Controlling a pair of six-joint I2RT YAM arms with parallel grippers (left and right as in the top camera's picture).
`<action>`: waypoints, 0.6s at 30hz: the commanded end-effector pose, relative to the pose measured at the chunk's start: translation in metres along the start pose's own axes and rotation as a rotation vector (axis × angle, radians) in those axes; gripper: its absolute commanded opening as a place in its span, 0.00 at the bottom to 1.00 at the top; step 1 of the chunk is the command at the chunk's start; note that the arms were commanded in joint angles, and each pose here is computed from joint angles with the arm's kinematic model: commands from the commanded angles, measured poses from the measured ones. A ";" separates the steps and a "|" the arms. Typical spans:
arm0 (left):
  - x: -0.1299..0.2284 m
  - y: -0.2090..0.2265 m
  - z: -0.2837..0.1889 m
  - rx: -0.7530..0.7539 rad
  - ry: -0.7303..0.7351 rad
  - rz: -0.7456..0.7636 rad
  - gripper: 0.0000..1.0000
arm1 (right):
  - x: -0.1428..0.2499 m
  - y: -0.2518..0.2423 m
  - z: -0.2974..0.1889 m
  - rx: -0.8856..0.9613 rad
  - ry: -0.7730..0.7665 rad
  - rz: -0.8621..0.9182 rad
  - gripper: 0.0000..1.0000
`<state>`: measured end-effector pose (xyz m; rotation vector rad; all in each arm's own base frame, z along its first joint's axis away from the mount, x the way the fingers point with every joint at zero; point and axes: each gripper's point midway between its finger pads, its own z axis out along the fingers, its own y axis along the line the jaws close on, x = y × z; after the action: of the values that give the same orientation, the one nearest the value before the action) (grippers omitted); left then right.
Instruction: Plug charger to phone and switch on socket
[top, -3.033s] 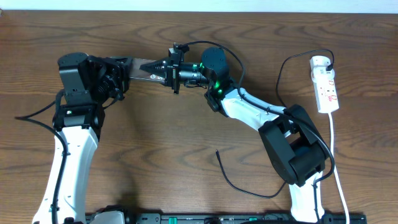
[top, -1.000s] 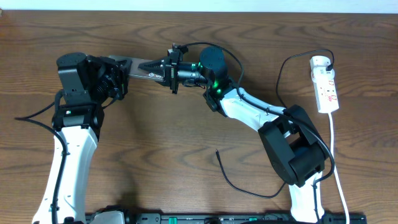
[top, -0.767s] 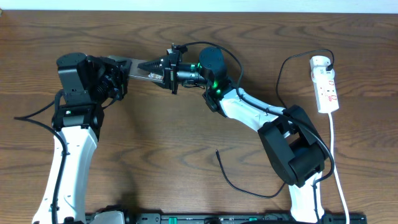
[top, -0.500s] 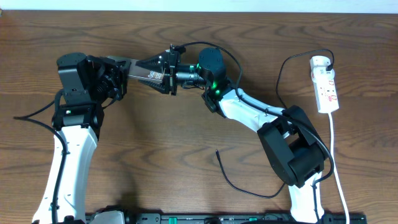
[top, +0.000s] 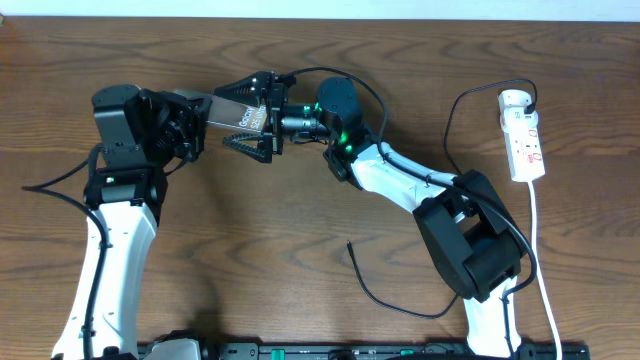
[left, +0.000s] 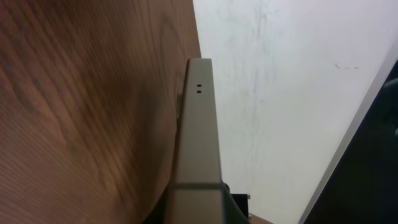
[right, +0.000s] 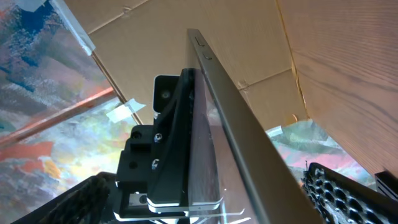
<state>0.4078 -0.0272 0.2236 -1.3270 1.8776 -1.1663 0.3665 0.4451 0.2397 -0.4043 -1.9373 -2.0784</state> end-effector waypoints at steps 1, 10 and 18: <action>-0.010 -0.001 -0.004 0.011 -0.013 0.036 0.07 | 0.005 0.014 -0.002 -0.012 0.022 -0.071 0.99; -0.046 0.004 -0.020 0.025 -0.064 0.037 0.08 | -0.001 0.016 -0.015 -0.001 0.036 -0.111 0.99; -0.052 -0.010 -0.024 0.213 0.182 0.099 0.07 | -0.007 0.018 -0.030 0.007 0.058 -0.376 0.99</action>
<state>0.4154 0.0476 0.2325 -1.2310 1.7849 -1.2107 0.3795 0.4194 0.2382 -0.1775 -2.0574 -2.1775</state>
